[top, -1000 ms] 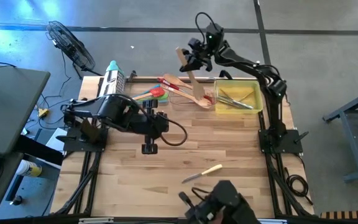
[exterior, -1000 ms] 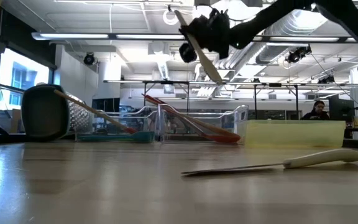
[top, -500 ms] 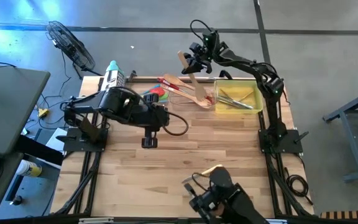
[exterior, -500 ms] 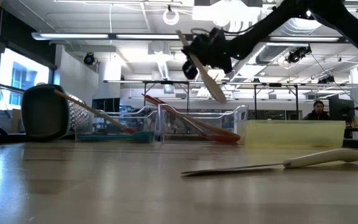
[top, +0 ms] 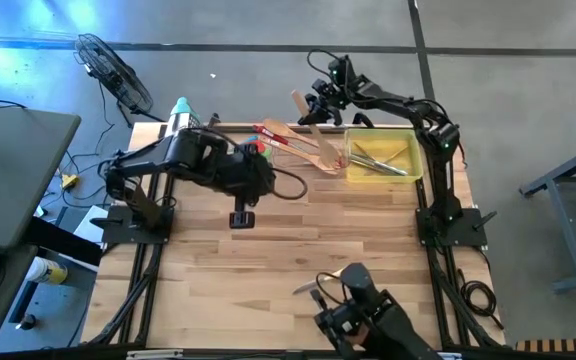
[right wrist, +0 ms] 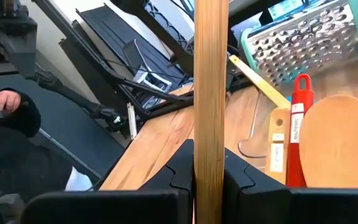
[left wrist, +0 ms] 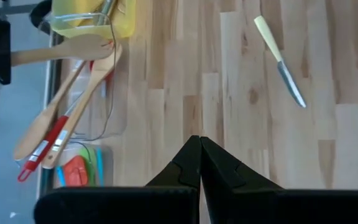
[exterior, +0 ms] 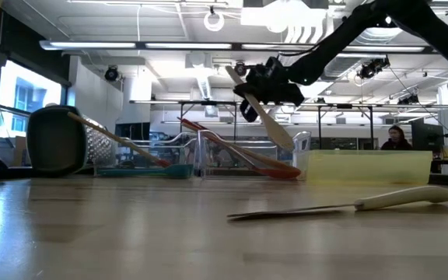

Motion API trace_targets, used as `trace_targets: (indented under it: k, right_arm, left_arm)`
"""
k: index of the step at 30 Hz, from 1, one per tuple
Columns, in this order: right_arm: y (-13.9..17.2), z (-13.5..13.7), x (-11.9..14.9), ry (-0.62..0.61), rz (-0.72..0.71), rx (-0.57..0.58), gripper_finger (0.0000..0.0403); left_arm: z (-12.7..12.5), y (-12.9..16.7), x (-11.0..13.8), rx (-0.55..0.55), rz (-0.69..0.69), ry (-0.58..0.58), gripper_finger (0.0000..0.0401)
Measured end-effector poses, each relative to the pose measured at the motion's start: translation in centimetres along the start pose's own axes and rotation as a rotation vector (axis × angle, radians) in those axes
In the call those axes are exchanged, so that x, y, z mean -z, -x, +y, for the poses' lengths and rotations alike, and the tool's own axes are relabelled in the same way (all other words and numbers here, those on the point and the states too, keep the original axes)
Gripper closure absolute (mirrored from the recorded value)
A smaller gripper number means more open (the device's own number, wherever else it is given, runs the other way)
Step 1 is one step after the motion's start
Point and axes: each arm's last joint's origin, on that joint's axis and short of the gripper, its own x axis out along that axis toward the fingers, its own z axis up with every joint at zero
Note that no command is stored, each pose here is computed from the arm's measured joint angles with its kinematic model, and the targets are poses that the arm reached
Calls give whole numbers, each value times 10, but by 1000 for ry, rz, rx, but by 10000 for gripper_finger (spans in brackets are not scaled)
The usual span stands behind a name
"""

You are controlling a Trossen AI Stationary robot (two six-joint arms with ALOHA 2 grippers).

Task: Pick & Place Kitchen Items
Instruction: Put the brown serving spork into the right transparent bin

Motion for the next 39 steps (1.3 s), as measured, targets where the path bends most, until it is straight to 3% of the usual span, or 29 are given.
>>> trace_targets:
  k: [16, 24, 30, 39]
  right_arm:
    - [-6, -6, 43, -60, 83, 109, 381]
    - [-23, -3, 54, -62, 215, 266, 378]
    - [-34, -3, 55, -46, 284, 392, 365]
    - [-40, -3, 62, -92, 349, 493, 320]
  left_arm:
    - [2, -1, 0, 25, 3, 21, 401]
    - [2, -1, 0, 23, 2, 17, 401]
    - [2, -1, 0, 23, 1, 17, 401]
    - [2, -1, 0, 24, 0, 17, 401]
